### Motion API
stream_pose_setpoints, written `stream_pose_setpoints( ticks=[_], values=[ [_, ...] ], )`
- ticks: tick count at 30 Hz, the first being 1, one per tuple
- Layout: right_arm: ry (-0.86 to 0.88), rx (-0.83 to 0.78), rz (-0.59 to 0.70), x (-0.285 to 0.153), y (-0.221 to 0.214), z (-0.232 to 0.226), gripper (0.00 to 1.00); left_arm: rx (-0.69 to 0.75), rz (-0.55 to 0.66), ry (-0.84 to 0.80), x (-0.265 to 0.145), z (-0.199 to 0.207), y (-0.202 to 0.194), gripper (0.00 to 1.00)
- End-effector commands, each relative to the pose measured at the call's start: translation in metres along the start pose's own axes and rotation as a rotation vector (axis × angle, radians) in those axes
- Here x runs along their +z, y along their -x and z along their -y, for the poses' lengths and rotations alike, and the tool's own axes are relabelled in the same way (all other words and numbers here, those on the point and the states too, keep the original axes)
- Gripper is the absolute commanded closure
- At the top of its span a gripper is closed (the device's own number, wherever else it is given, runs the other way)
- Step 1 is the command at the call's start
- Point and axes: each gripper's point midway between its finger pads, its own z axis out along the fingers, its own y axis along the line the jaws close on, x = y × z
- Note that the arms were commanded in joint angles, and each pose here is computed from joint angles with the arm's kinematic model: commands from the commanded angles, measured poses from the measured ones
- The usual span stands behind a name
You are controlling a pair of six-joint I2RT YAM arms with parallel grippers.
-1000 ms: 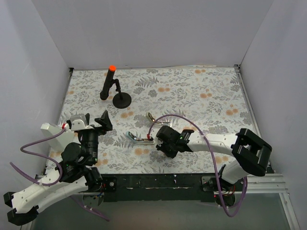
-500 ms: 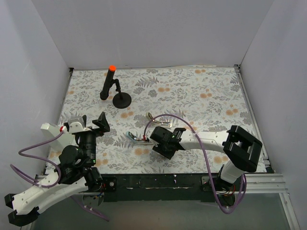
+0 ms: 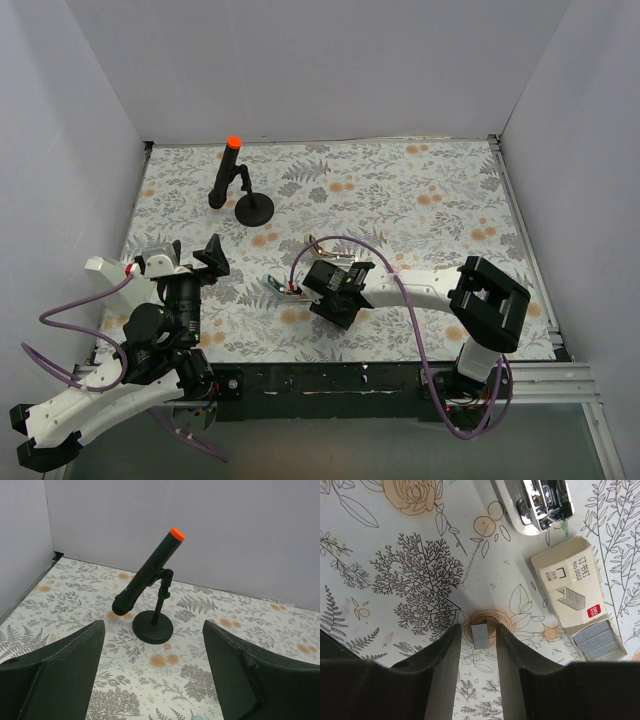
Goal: Load the staples into the stapler
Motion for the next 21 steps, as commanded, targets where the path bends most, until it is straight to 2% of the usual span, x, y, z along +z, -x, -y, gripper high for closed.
stream_pose_setpoints(
  ticks=[1, 14, 21],
  values=[
    [0.011, -0.019, 0.006, -0.002, 0.008, -0.002, 0.59, 0.011, -0.004, 0.01, 0.001, -0.001, -0.002, 0.21],
    [0.009, -0.032, -0.032, 0.0, -0.001, -0.001, 0.69, 0.028, -0.012, 0.004, 0.004, 0.003, -0.006, 0.21],
    [0.002, -0.052, -0.033, -0.003, -0.001, 0.001, 0.83, 0.031, -0.016, -0.003, 0.005, 0.005, -0.008, 0.21]
  ],
)
